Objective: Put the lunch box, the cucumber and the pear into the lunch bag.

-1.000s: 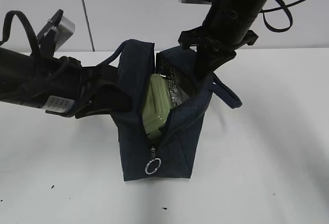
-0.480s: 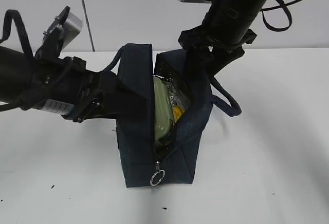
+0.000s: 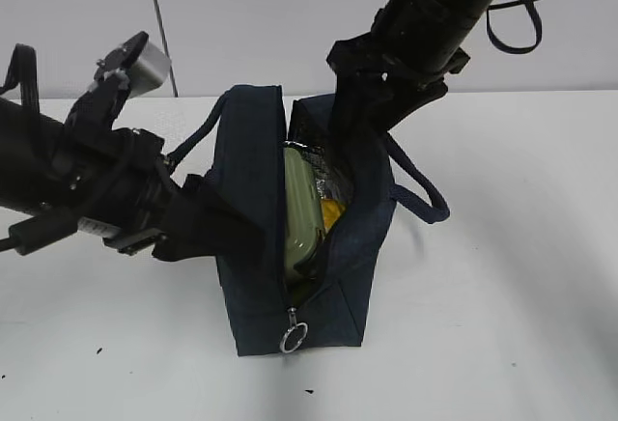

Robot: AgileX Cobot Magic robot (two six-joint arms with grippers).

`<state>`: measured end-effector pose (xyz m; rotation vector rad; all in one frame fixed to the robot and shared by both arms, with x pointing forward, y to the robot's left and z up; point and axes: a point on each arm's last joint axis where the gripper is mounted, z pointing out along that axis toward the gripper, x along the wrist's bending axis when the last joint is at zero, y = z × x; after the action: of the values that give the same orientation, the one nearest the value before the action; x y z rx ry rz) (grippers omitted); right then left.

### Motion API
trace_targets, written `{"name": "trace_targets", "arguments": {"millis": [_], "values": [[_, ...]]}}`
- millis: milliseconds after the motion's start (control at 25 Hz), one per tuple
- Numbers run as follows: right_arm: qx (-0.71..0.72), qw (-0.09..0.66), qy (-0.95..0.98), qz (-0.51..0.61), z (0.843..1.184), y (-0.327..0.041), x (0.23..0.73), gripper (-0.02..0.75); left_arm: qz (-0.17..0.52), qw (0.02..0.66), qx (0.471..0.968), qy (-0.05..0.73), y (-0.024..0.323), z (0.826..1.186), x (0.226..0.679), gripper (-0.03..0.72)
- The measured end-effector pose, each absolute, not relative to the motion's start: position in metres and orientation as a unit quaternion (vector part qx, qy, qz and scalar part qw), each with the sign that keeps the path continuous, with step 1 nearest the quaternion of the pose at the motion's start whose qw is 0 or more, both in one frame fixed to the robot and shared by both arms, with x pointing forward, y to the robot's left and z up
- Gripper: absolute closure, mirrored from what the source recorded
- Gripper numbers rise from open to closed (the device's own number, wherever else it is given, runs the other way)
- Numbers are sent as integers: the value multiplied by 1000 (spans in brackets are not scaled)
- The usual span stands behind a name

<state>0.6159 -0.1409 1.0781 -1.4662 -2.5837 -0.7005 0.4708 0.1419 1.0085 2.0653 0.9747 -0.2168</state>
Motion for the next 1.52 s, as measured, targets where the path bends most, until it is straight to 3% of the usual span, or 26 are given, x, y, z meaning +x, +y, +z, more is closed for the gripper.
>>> {"name": "trace_targets", "arguments": {"millis": [360, 720, 800, 1040, 1160, 1320, 1520], "values": [[-448, 0, -847, -285, 1136, -150, 582, 272, -59, 366, 862, 346, 148, 1002, 469, 294], [-416, 61, -851, -314, 1116, -153, 537, 272, -20, 369, 868, 333, 147, 1001, 473, 298], [-396, 69, -853, -333, 1108, -154, 523, 272, -16, 369, 867, 334, 147, 1001, 473, 333], [-325, 108, -857, -385, 1085, -153, 488, 272, -19, 373, 864, 338, 147, 1002, 474, 568], [-304, 130, -854, -401, 1068, -154, 472, 272, -19, 374, 863, 339, 147, 1002, 474, 639], [-282, 150, -852, -416, 1046, -156, 455, 272, -25, 373, 864, 337, 146, 1002, 473, 690], [-277, 168, -857, -401, 1016, -161, 439, 272, -42, 376, 863, 336, 145, 1002, 470, 697]]}}
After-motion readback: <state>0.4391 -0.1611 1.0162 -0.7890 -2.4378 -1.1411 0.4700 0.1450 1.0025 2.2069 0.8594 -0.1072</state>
